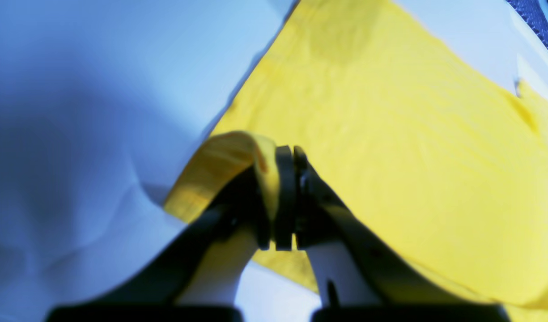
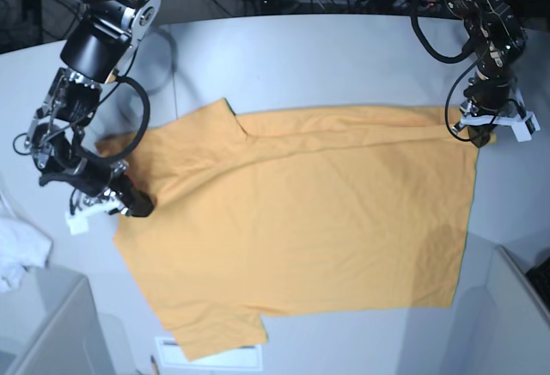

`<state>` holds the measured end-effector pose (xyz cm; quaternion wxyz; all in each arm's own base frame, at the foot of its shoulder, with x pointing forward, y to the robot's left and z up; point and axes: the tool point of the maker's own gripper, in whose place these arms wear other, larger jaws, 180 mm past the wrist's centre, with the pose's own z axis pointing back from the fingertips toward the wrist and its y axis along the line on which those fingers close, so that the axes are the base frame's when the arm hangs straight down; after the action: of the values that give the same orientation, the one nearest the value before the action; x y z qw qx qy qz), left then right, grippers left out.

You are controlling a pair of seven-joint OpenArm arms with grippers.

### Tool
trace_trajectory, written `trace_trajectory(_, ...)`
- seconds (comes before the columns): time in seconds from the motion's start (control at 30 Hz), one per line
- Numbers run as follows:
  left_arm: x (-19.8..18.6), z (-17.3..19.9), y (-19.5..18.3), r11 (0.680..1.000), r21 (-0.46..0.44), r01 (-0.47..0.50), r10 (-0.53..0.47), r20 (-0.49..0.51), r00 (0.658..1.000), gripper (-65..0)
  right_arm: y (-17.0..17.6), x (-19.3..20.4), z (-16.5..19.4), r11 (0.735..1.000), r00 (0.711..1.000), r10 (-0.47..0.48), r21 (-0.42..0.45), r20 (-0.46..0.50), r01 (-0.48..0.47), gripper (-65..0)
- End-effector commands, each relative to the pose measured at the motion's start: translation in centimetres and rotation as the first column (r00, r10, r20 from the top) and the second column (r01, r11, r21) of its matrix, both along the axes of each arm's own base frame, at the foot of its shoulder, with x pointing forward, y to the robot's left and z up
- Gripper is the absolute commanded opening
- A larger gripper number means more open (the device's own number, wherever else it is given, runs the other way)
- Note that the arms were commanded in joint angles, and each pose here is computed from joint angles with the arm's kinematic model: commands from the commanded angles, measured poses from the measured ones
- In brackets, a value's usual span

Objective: Fold the T-shirt properly
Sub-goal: 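Lift the shoulder edge with both grippers and drag it toward the arms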

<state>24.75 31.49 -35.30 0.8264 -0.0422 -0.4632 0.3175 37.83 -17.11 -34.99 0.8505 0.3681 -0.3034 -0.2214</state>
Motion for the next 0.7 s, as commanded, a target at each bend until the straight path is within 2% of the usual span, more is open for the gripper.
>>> trace_trajectory(0.0, 0.5, 0.6, 0.6, 1.0, 0.013, -0.011, 0.011, 0.025, 1.0, -65.0, -0.5, 1.1, 1.6, 1.0, 0.999, -0.007, 0.001, 0.049, 0.007, -65.0)
trace_trajectory(0.23, 1.6, 1.0, 0.7, 1.0, 0.001, -0.017, 0.017, 0.049, 0.999, -65.0, -1.8, 2.7, 1.5, 0.998, 0.996, -0.062, 0.012, 0.063, 0.061, -65.0)
trace_trajectory(0.37, 2.7, 1.8, 0.6, 1.0, -0.001, -0.016, 0.016, 0.079, 0.997, -65.0, -1.8, 4.0, 0.5, 0.998, 0.997, -0.063, 0.02, 0.035, 0.062, -65.0)
trace_trajectory(0.53, 3.5, 0.6, 1.3, 0.999, -0.026, -0.027, 0.028, 0.06, 0.998, -65.0, -0.9, 5.1, -0.2, 0.998, 0.997, -0.064, -0.01, 0.049, 0.064, -65.0)
trace_trajectory(0.67, 5.1, -0.3, 0.3, 0.999, -0.035, 0.026, -0.025, 0.037, 0.999, -65.0, -1.5, 5.6, -0.7, 0.997, 0.996, -0.083, -0.006, 0.035, 0.083, -65.0)
